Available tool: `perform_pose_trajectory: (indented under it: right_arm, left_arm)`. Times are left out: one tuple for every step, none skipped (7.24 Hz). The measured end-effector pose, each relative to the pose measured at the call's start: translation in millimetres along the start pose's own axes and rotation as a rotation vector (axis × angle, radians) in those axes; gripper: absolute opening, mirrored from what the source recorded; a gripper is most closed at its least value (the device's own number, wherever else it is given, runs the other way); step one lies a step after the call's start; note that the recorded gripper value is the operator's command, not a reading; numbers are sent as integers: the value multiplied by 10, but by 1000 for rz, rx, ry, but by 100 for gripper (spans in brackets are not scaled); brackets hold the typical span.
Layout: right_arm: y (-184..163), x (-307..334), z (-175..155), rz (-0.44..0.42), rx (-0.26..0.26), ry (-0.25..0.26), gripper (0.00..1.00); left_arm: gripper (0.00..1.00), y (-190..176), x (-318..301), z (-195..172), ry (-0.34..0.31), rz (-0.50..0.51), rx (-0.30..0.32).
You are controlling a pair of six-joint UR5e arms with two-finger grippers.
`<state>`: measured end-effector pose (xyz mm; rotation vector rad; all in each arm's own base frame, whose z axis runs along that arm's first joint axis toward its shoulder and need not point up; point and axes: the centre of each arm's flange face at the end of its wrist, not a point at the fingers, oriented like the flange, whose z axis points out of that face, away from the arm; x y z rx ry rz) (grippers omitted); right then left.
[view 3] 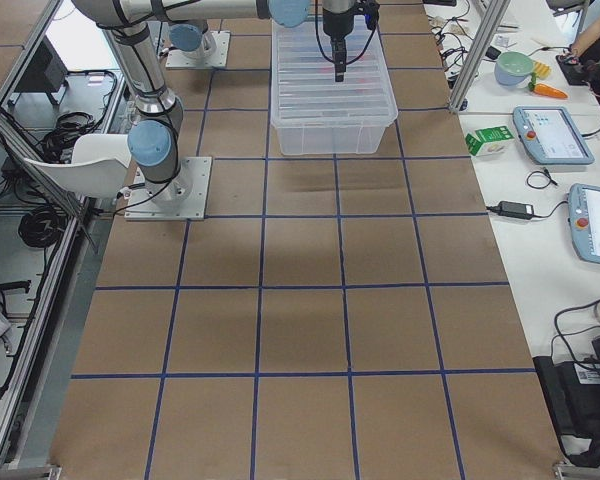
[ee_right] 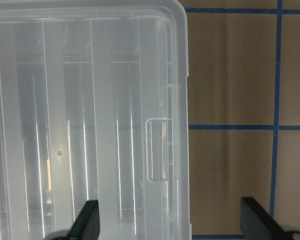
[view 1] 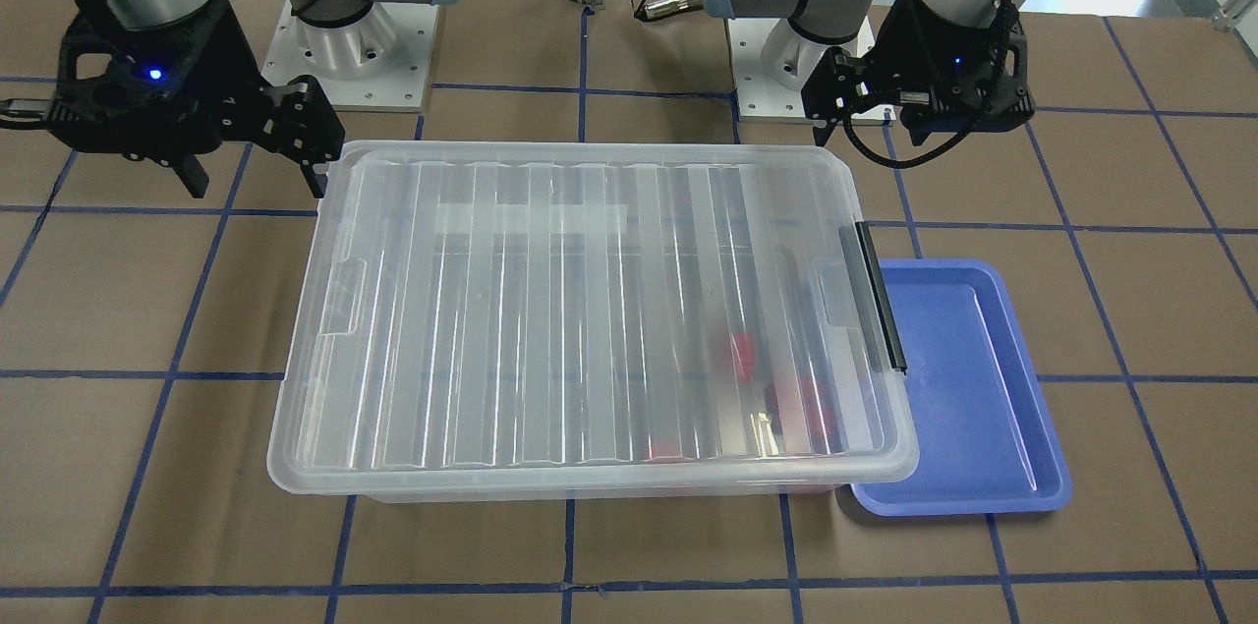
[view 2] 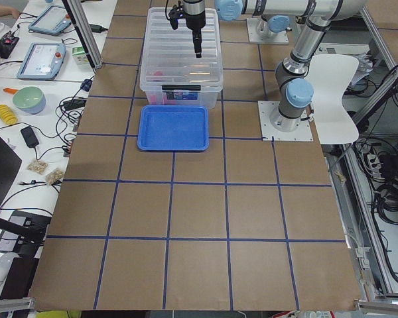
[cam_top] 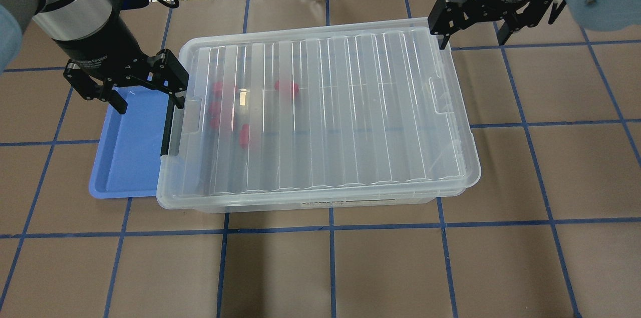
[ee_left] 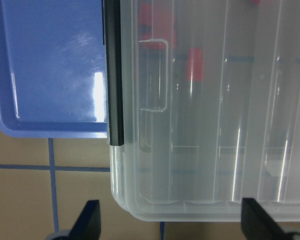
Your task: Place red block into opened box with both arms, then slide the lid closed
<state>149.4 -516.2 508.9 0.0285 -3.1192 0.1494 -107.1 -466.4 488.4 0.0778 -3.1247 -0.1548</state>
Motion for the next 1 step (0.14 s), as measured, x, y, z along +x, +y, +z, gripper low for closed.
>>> perform_pose_trajectory:
  right_arm:
    - [-6, -29, 5, 1, -1, 1, 100]
  left_arm:
    - [100, 0, -1, 3, -1, 0, -1]
